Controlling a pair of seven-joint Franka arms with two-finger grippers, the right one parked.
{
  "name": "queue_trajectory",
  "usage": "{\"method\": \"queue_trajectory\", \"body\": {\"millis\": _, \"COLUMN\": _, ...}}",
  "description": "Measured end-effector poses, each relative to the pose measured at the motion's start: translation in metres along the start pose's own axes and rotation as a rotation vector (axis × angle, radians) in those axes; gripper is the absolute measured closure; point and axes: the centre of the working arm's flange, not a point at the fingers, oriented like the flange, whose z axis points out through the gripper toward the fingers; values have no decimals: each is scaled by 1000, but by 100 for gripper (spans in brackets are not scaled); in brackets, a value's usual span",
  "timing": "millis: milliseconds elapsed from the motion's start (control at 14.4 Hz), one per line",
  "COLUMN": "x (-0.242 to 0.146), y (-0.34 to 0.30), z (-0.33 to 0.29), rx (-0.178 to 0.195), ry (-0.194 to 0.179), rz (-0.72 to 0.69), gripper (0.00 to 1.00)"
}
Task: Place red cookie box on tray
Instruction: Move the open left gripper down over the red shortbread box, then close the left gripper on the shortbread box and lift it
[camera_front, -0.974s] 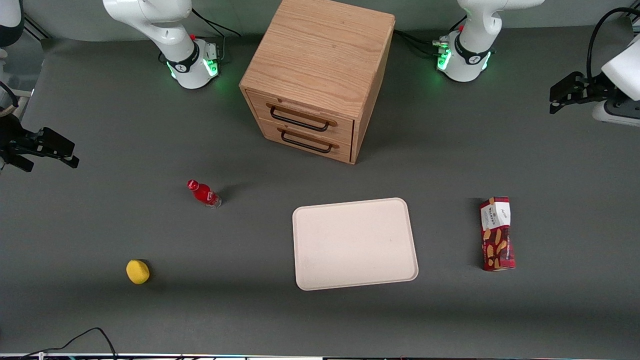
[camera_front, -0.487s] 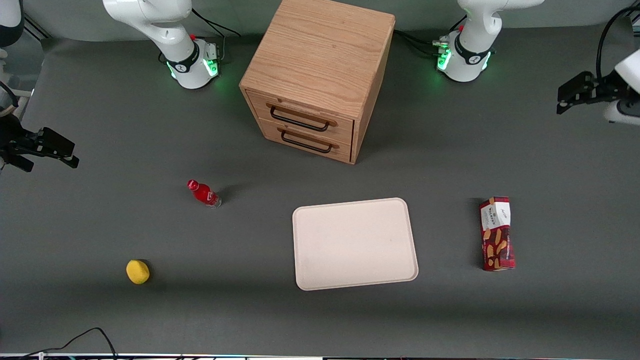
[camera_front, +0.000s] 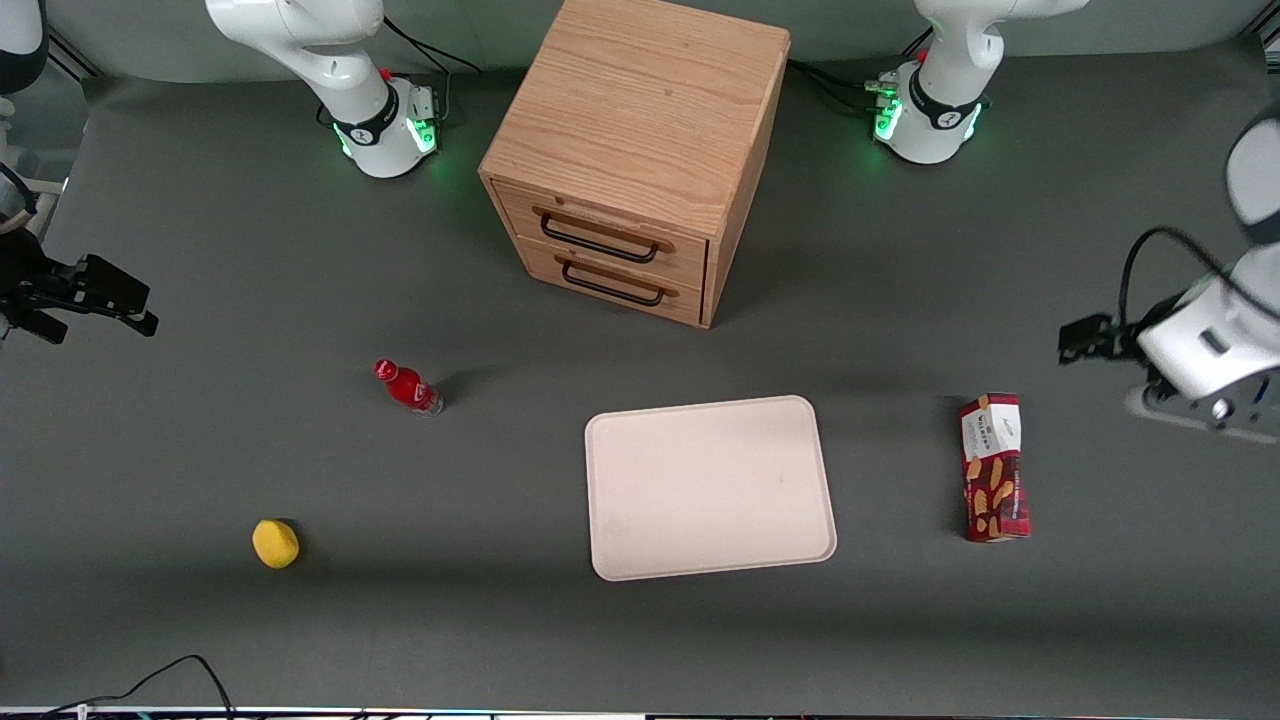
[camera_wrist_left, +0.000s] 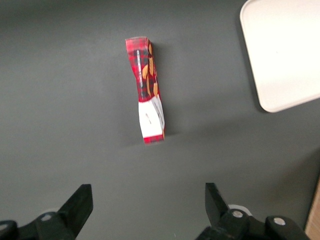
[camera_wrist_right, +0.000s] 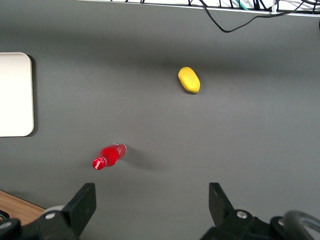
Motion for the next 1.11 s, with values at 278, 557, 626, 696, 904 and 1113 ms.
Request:
{"method": "queue_trajectory", "body": {"millis": 278, "x": 7, "y": -3, "z": 12, "rx": -1, "ry": 0, "rz": -1, "gripper": 0}}
{"method": "queue_trajectory", "body": {"millis": 557, "x": 24, "y": -6, "z": 31, "rx": 11, "ry": 61, "rz": 2, "gripper": 0}}
{"method": "queue_trajectory", "body": {"millis": 626, "x": 33, "y": -8, "z": 46, "rx": 16, "ry": 76, "rz": 4, "gripper": 0}}
{"method": "queue_trajectory", "body": {"millis": 696, "x": 42, "y": -10, "z": 62, "rx": 22, "ry": 88, "rz": 7, "gripper": 0}}
{"method": "queue_trajectory", "body": {"millis": 904, "x": 65, "y": -16, "z": 116, "rx": 34, "ry": 105, "rz": 14, "gripper": 0}}
{"method": "queue_trajectory", "body": {"millis": 1113, "x": 81, "y": -21, "z": 167, "rx": 36, "ry": 124, "rz": 16, "gripper": 0}}
